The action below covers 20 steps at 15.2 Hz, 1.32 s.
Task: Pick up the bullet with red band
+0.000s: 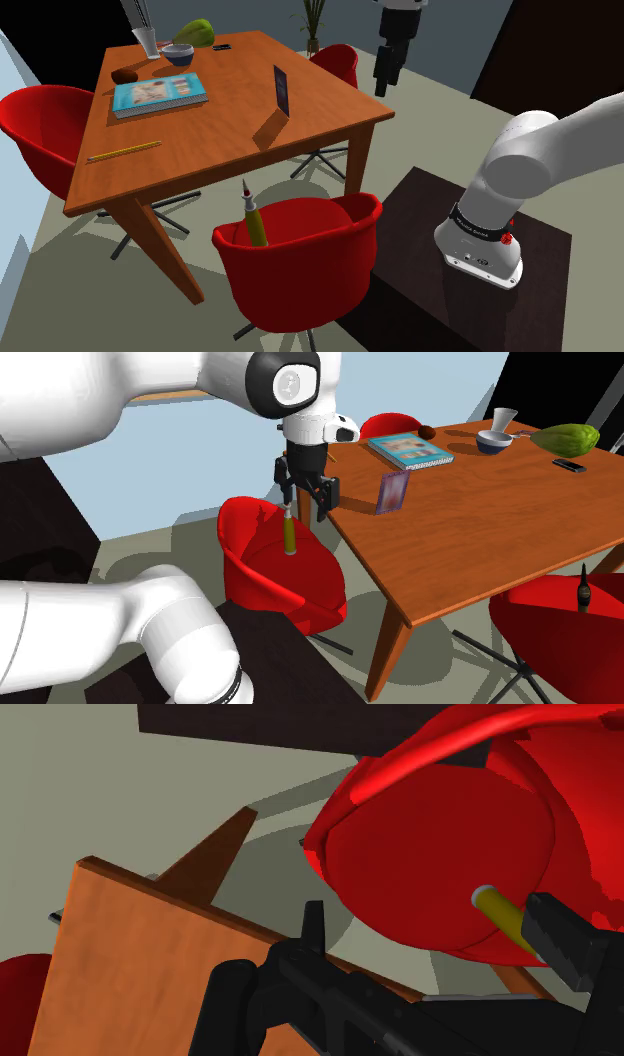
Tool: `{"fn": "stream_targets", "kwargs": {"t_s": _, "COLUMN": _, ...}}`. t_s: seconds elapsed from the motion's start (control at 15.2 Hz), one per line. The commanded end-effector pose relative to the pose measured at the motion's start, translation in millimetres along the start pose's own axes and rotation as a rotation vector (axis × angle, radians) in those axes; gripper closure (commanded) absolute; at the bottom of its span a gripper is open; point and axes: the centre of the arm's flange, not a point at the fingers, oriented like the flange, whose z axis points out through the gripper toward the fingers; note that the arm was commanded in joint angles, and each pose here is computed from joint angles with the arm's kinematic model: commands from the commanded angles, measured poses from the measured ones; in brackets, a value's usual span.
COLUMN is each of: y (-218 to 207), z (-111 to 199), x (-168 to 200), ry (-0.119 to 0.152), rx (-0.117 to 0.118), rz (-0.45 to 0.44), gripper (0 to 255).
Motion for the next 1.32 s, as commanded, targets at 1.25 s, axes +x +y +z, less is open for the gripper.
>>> {"fn": "stream_targets", "kwargs": {"t_s": 1.25, "y": -168.2, "z": 117.8, "x": 156.1, "ry": -0.041, "rx": -0.032, "rz": -0.001, "gripper": 0}}
